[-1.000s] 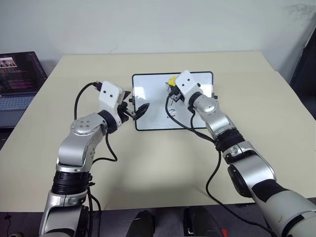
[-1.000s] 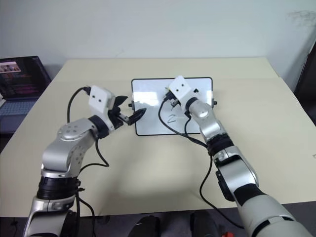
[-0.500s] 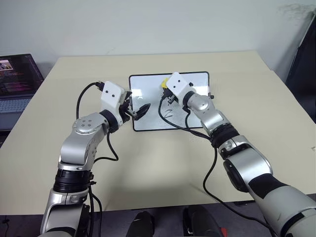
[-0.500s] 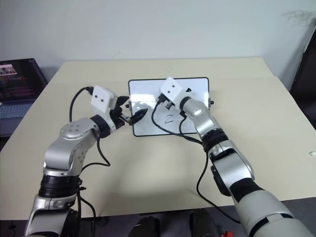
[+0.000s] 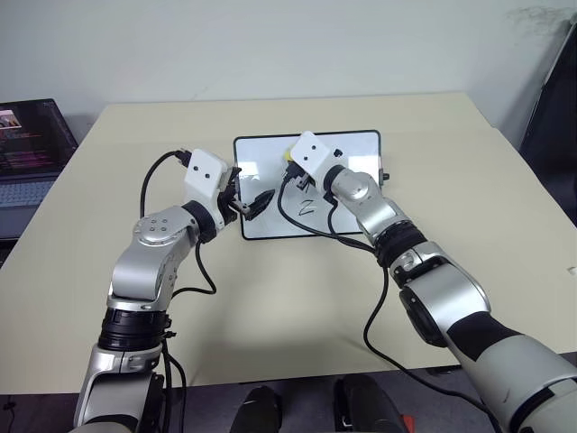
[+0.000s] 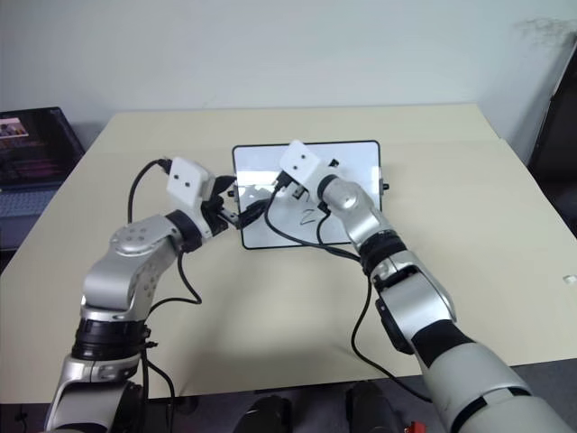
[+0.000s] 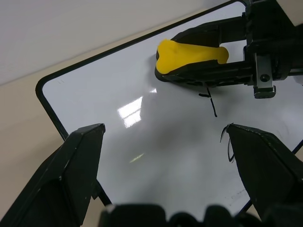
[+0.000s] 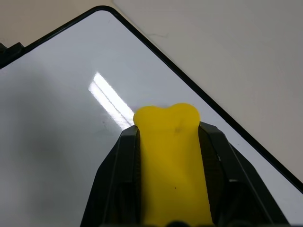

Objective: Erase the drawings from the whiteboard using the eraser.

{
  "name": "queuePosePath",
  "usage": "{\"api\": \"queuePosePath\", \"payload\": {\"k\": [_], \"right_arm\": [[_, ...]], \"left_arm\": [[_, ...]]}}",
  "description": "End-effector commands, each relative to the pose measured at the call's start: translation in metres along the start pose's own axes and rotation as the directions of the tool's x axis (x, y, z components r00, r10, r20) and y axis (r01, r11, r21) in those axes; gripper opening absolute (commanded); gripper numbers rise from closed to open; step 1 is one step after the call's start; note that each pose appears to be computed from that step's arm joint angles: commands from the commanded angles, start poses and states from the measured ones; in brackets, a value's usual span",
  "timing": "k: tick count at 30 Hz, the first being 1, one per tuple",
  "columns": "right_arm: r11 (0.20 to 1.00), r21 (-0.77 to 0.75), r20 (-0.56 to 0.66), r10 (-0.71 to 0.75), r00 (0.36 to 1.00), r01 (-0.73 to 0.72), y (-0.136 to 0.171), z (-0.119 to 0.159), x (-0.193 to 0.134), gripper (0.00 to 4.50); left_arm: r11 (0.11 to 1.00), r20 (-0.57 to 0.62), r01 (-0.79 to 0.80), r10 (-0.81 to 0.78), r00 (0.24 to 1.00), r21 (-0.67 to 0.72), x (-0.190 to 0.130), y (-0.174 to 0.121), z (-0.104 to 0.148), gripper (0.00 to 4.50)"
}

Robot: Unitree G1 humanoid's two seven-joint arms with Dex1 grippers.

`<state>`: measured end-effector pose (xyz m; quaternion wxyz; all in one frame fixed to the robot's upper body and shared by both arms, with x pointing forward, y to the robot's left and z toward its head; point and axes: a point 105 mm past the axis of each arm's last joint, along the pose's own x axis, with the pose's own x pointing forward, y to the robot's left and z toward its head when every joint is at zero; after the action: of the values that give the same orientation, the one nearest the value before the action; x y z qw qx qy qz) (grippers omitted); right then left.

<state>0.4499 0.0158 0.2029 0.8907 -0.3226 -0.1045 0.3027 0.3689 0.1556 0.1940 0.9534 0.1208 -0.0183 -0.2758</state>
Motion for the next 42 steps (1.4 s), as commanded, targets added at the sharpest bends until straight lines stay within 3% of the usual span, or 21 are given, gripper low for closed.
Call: {"api": "queuePosePath", "payload": {"k": [1, 11, 28, 35, 42], "right_arm": [[1.0, 0.008, 0.036, -0.026, 0.999, 0.025, -0.009, 0.014, 0.002, 1.29], [1.0, 0.022, -0.099, -0.016, 0.995, 0.018, -0.015, -0.036, -0.015, 1.29], [0.996, 0.044, -0.217, -0.069, 0.974, 0.08, -0.04, -0.083, -0.047, 1.29], [0.995, 0.05, -0.211, -0.068, 0.975, 0.081, -0.043, -0.081, -0.049, 1.29], [0.988, 0.12, -0.047, -0.094, 0.994, 0.099, -0.043, -0.028, -0.033, 1.29]], "left_arm": [[0.999, 0.05, 0.0, -0.002, 0.999, 0.037, 0.001, 0.0, 0.014, 4.5], [0.999, 0.052, 0.006, -0.007, 0.999, 0.036, 0.002, -0.001, 0.014, 4.5], [0.999, 0.065, 0.031, -0.033, 0.997, 0.039, 0.006, -0.007, 0.016, 4.5], [0.999, 0.064, 0.035, -0.037, 0.997, 0.036, 0.006, -0.008, 0.015, 4.5], [0.999, 0.064, 0.039, -0.041, 0.997, 0.033, 0.007, -0.009, 0.014, 4.5]]}}
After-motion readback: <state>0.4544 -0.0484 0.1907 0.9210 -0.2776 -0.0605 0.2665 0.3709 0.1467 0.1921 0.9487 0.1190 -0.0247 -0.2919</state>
